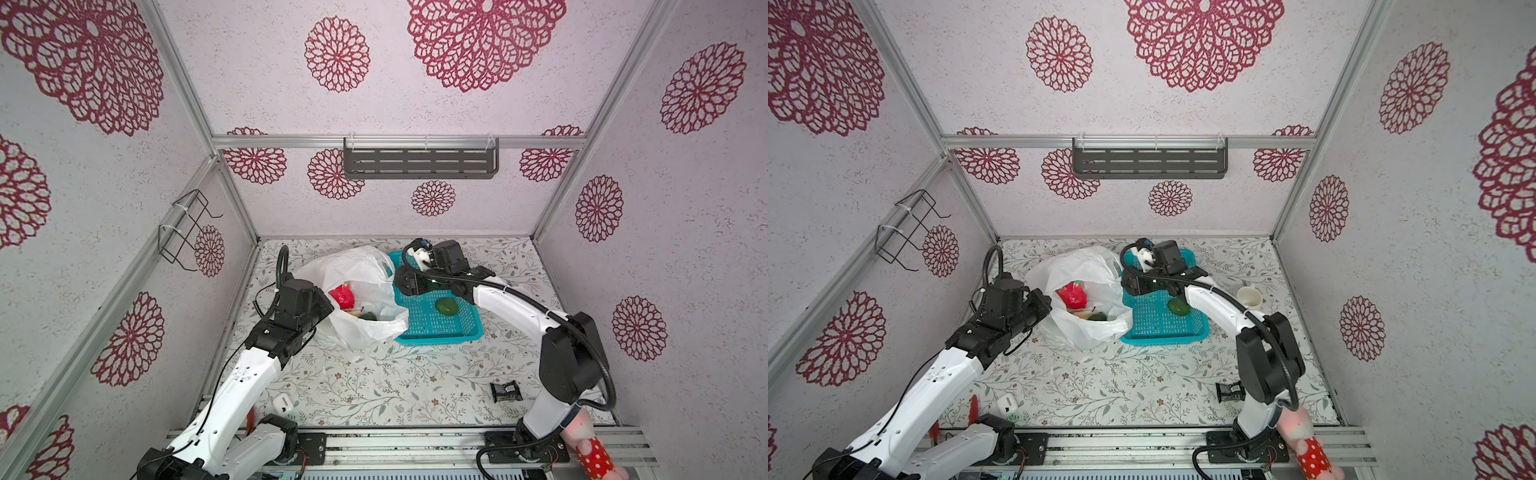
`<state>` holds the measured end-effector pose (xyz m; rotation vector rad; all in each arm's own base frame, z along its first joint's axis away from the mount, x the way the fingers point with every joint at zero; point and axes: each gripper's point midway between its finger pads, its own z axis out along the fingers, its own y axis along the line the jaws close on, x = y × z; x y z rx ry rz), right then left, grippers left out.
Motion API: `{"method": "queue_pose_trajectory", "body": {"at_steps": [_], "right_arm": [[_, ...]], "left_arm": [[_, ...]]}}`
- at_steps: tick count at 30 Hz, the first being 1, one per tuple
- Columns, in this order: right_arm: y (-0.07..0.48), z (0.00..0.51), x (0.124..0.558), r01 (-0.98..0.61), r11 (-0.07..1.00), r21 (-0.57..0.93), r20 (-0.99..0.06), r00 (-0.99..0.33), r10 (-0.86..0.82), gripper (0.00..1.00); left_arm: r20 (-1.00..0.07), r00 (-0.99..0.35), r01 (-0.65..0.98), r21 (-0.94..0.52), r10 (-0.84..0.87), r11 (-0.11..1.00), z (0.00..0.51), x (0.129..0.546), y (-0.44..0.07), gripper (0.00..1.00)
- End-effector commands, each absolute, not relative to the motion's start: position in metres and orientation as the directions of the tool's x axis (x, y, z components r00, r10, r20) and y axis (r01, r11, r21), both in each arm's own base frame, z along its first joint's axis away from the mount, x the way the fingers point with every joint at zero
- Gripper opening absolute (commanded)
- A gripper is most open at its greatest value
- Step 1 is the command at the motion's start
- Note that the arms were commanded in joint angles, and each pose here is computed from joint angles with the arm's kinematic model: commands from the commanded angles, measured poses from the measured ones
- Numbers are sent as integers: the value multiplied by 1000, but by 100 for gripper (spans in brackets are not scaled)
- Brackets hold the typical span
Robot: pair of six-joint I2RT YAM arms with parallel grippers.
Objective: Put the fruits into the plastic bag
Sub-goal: 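Lift the dark avocado and carry it into the white bag with the right gripper, then release the avocado in the bag and move the right gripper back over the basket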
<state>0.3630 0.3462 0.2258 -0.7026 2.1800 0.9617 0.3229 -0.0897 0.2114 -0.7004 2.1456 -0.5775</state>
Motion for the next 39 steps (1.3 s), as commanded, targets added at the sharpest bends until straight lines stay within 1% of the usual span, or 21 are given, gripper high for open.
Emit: {"method": "queue_pose_trajectory", "body": {"at_steps": [1, 3, 6, 12, 15, 16, 17, 18, 19, 20, 23, 25, 28, 34, 36, 38, 39], "right_arm": [[396, 231, 309, -810, 345, 474, -729, -581, -361, 13], [416, 223, 299, -814, 299, 499, -704, -581, -407, 13], [441, 216, 305, -809, 274, 521, -683, -587, -435, 13], [483, 208, 357, -799, 278, 532, -687, -600, -410, 13], [497, 208, 385, -777, 262, 572, -693, -629, -353, 14], [501, 211, 391, -765, 245, 596, -694, -644, -321, 16], [503, 215, 397, -751, 231, 618, -693, -660, -290, 30], [504, 220, 399, -747, 220, 627, -696, -665, -273, 51], [505, 225, 399, -750, 207, 628, -704, -661, -260, 62], [506, 231, 397, -756, 186, 628, -713, -654, -252, 68], [502, 252, 389, -773, 142, 619, -739, -633, -228, 76], [496, 264, 384, -780, 132, 611, -749, -625, -220, 78], [478, 282, 378, -795, 148, 588, -770, -607, -198, 78], [419, 312, 361, -787, 188, 588, -784, -612, -107, 78], [394, 314, 356, -773, 228, 592, -781, -620, -74, 78], [370, 309, 358, -744, 305, 595, -772, -634, -40, 77], [354, 302, 362, -714, 367, 596, -764, -645, -14, 78]], "left_arm": [[-552, -540, -256, -612, -635, 749, 217, 327, -96, 0], [-554, -542, -248, -613, -632, 750, 220, 327, -97, 0], [-558, -542, -235, -617, -629, 751, 225, 327, -99, 0], [-555, -544, -210, -636, -629, 743, 235, 328, -106, 0], [-545, -555, -215, -636, -629, 741, 236, 328, -108, 0], [-538, -559, -216, -640, -631, 737, 235, 328, -109, 0], [-532, -559, -218, -646, -636, 732, 235, 328, -110, 0], [-528, -560, -217, -650, -638, 728, 234, 329, -112, 0], [-524, -562, -217, -653, -640, 725, 234, 329, -112, 0], [-522, -564, -218, -653, -640, 725, 233, 330, -113, 0], [-526, -560, -218, -652, -640, 726, 233, 332, -113, 0], [-532, -557, -215, -650, -638, 729, 234, 334, -113, 0], [-544, -552, -211, -642, -632, 737, 235, 335, -112, 0], [-547, -530, -246, -632, -648, 735, 226, 337, -106, 0], [-547, -524, -252, -633, -653, 732, 225, 338, -105, 0], [-547, -524, -256, -629, -653, 734, 223, 338, -104, 0], [-549, -522, -260, -627, -653, 734, 223, 338, -103, 0]]}}
